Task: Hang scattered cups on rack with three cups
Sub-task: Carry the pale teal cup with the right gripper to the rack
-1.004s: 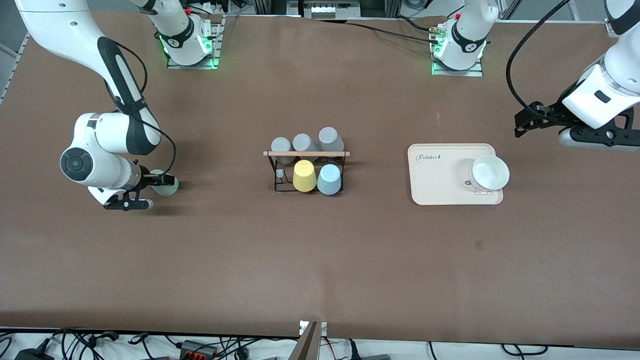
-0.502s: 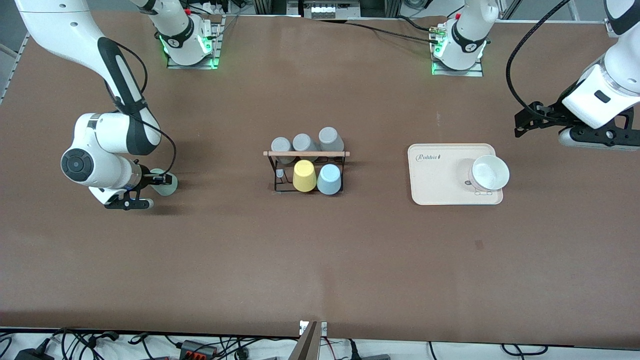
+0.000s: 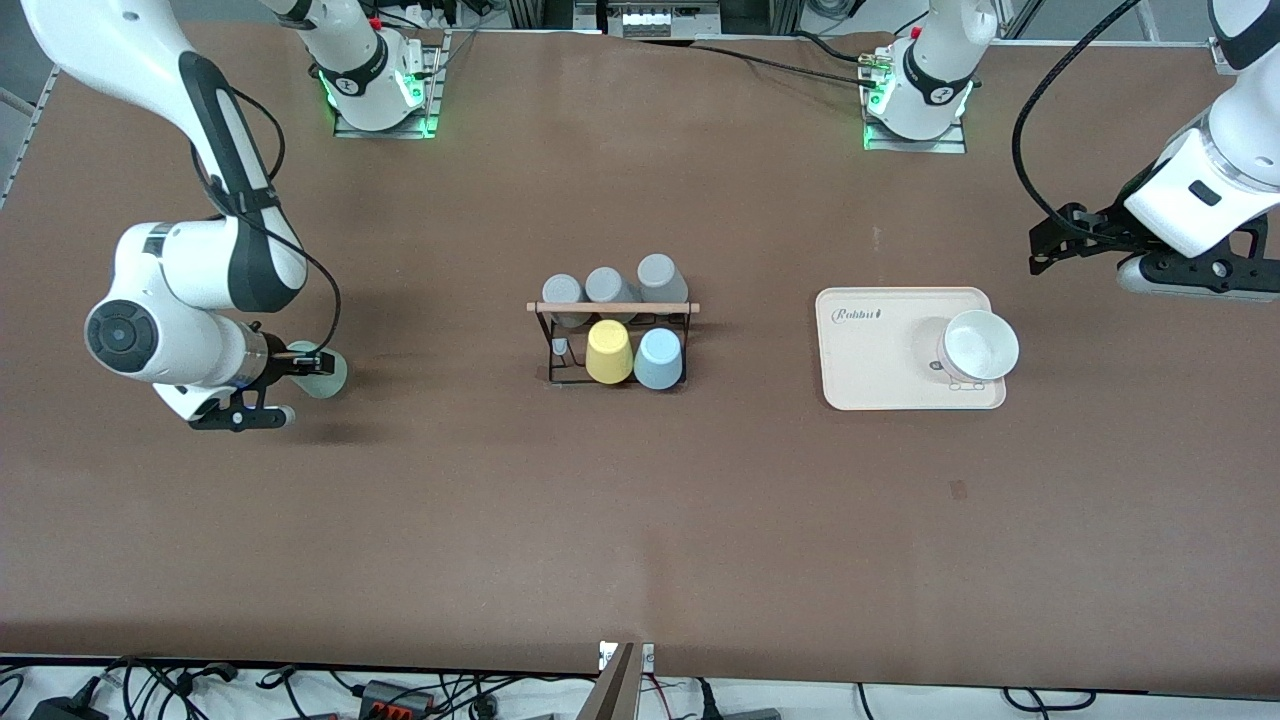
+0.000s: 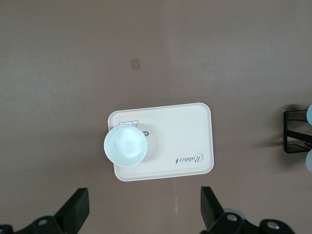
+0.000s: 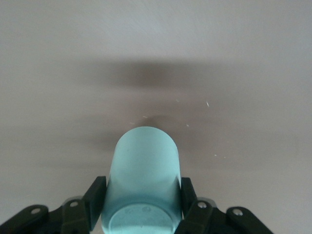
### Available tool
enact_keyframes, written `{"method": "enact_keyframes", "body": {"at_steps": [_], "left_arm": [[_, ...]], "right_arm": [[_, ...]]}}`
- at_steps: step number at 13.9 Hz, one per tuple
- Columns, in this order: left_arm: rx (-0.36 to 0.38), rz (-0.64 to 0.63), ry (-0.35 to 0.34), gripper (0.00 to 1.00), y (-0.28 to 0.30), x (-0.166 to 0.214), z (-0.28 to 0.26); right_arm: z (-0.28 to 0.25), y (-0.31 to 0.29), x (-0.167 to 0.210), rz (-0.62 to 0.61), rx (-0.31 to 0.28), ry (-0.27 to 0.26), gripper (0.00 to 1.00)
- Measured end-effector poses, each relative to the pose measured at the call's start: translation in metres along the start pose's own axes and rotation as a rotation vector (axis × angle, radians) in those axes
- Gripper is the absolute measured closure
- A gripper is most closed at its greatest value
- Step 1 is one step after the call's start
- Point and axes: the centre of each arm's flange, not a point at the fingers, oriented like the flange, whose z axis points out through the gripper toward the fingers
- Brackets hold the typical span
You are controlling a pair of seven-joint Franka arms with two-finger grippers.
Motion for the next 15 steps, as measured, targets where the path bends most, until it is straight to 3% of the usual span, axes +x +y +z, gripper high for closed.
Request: {"method": "enact_keyframes", "body": {"at_steps": [5, 15], "left_arm": [[0.000, 0.000, 0.000, 0.00, 0.000, 0.000, 0.000], [0.000, -0.002, 0.000, 0.00, -0.001, 0.000, 0.000]], "right_arm": [[-0.101, -0.091, 0.002, -0.087, 0.001, 0.041, 0.34], [-0.108, -0.238, -0.018, -0.098, 0.067, 0.057, 0.34]]}}
